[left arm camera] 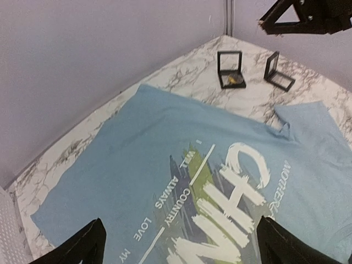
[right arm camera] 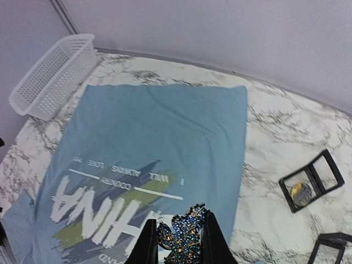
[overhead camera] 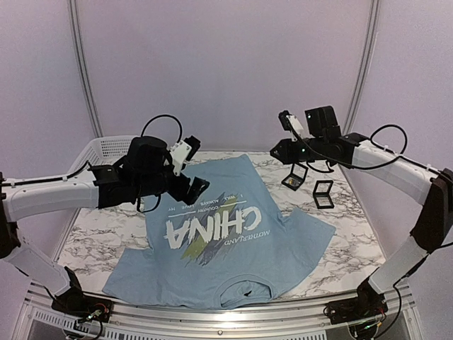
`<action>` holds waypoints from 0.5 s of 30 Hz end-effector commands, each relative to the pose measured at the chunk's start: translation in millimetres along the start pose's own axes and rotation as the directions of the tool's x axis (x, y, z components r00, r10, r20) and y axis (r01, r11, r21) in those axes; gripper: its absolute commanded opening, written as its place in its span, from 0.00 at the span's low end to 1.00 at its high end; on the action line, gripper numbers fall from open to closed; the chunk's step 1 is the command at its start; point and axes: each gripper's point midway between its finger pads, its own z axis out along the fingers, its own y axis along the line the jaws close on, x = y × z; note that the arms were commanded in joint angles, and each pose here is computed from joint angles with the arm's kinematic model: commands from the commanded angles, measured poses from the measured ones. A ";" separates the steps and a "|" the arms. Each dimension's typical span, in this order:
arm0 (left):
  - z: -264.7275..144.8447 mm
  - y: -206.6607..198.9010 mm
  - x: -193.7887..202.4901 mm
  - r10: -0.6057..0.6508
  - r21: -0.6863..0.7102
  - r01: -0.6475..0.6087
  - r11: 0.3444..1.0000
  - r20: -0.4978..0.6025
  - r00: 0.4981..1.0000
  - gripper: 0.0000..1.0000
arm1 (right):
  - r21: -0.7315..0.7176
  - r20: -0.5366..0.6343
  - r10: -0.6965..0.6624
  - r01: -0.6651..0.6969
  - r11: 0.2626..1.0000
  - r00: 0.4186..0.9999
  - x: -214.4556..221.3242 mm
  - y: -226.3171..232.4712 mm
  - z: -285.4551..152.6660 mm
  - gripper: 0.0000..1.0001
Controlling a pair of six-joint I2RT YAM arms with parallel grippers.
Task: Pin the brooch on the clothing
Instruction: Pass from the right arm to the left
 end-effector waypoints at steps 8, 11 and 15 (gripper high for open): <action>-50.4 -8.8 -88.9 -0.044 0.060 0.028 0.998 0.284 0.958 0.97 | -0.426 0.257 -0.130 0.233 0.874 0.958 -82.0 154.5 -61.3 0.06; -52.0 -10.4 -80.2 -0.028 0.059 0.013 0.998 0.272 0.962 0.94 | -0.471 0.274 -0.194 0.307 0.827 0.942 -69.0 176.1 -65.9 0.06; -56.4 -16.0 -73.1 -0.038 0.083 0.017 0.996 0.260 0.965 0.88 | -0.474 0.281 -0.222 0.336 0.814 0.934 -55.6 187.7 -60.4 0.06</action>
